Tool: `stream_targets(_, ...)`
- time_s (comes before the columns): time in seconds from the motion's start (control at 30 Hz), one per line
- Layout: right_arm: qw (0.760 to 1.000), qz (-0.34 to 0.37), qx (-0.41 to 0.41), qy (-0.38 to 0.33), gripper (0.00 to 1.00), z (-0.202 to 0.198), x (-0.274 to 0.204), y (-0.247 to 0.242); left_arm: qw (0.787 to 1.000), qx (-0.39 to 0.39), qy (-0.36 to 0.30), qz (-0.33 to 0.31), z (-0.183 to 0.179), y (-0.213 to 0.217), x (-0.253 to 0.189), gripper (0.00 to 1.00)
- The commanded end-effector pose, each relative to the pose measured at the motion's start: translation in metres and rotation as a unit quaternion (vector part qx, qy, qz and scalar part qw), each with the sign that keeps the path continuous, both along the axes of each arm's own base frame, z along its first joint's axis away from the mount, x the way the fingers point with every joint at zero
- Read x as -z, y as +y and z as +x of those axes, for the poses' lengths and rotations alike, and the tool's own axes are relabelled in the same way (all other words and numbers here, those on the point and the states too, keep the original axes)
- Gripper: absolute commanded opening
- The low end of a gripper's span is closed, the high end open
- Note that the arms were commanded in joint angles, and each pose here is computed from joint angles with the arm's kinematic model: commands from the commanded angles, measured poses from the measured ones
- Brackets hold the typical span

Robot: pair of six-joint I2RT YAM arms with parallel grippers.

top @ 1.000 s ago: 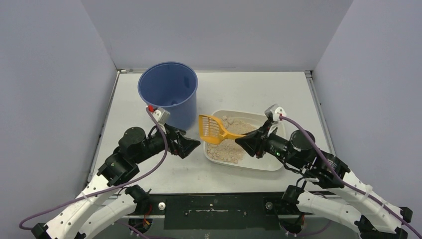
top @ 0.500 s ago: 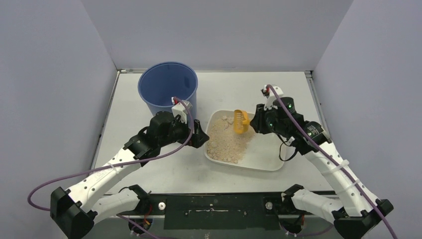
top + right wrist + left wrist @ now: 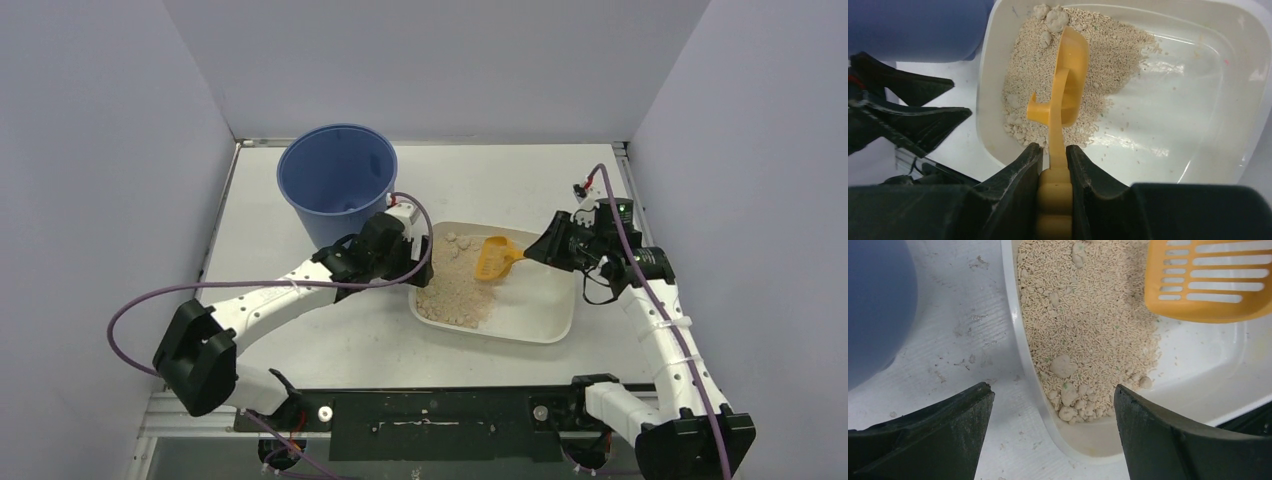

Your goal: Clean the litter box

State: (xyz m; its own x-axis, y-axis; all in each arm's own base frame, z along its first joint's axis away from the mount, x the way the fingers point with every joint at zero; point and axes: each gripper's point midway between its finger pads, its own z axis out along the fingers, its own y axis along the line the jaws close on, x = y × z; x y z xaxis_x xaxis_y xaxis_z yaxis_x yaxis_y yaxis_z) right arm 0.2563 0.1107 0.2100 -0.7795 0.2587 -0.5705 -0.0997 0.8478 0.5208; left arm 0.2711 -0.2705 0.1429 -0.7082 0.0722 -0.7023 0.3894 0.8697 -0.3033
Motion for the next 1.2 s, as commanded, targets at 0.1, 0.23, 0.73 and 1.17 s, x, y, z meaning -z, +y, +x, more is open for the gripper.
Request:
stream_targets(0.1,0.993,0.111,0.031,-0.018,0.0,0.016,-0.014,0.005,0.999,-0.025,-0.023,0.032,0.027,-0.024,0.007,0.84)
stream_targets(0.23,0.987,0.149,0.055,-0.01,0.0,0.021,-0.002,0.002,0.998,-0.041,-0.022,0.052,0.035,-0.029,0.022,0.79)
stream_targets(0.73,0.981,0.172,0.095,-0.001,0.0,0.035,0.031,-0.01,0.996,-0.053,-0.018,0.076,0.056,-0.044,0.061,0.43)
stream_targets(1.17,0.978,0.183,0.096,0.018,0.0,0.037,0.065,-0.009,0.99,-0.042,-0.073,0.117,0.058,-0.047,0.037,0.0)
